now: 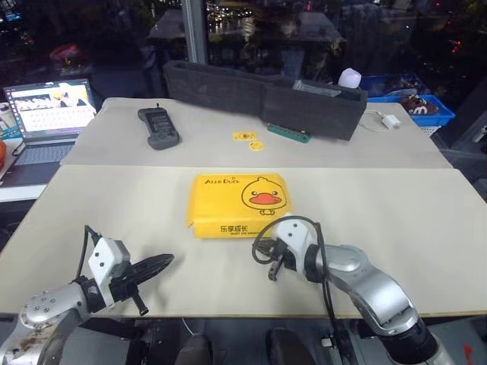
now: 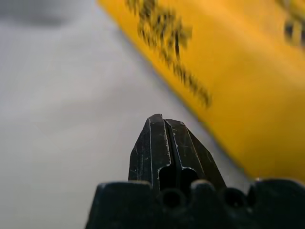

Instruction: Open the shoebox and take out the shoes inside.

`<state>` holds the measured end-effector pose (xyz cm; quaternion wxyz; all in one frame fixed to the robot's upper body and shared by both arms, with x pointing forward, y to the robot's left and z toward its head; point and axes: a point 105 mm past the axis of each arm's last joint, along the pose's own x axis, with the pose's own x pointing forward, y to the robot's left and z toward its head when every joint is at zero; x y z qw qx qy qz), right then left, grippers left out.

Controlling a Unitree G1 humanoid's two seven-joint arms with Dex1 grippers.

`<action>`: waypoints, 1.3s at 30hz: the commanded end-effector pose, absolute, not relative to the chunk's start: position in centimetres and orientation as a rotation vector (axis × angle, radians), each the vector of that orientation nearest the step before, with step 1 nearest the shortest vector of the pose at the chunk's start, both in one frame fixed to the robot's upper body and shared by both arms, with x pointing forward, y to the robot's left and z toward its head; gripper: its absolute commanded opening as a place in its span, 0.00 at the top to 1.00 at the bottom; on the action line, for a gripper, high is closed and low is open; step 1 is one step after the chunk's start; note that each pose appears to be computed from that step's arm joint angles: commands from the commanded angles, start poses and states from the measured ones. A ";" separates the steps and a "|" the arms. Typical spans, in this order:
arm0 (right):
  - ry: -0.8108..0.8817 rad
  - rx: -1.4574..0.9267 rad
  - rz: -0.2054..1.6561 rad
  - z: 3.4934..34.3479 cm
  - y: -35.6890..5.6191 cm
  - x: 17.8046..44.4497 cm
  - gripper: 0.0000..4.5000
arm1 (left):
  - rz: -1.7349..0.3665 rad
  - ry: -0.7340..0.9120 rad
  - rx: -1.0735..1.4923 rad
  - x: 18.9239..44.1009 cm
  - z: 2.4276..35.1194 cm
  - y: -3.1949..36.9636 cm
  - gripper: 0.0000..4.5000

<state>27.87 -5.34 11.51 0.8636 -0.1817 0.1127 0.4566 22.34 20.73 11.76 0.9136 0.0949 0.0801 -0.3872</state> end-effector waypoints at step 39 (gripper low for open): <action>0.116 -0.205 0.702 12.4 -7.4 29.5 1.00 | -0.840 0.107 0.262 23.7 13.5 20.2 0.99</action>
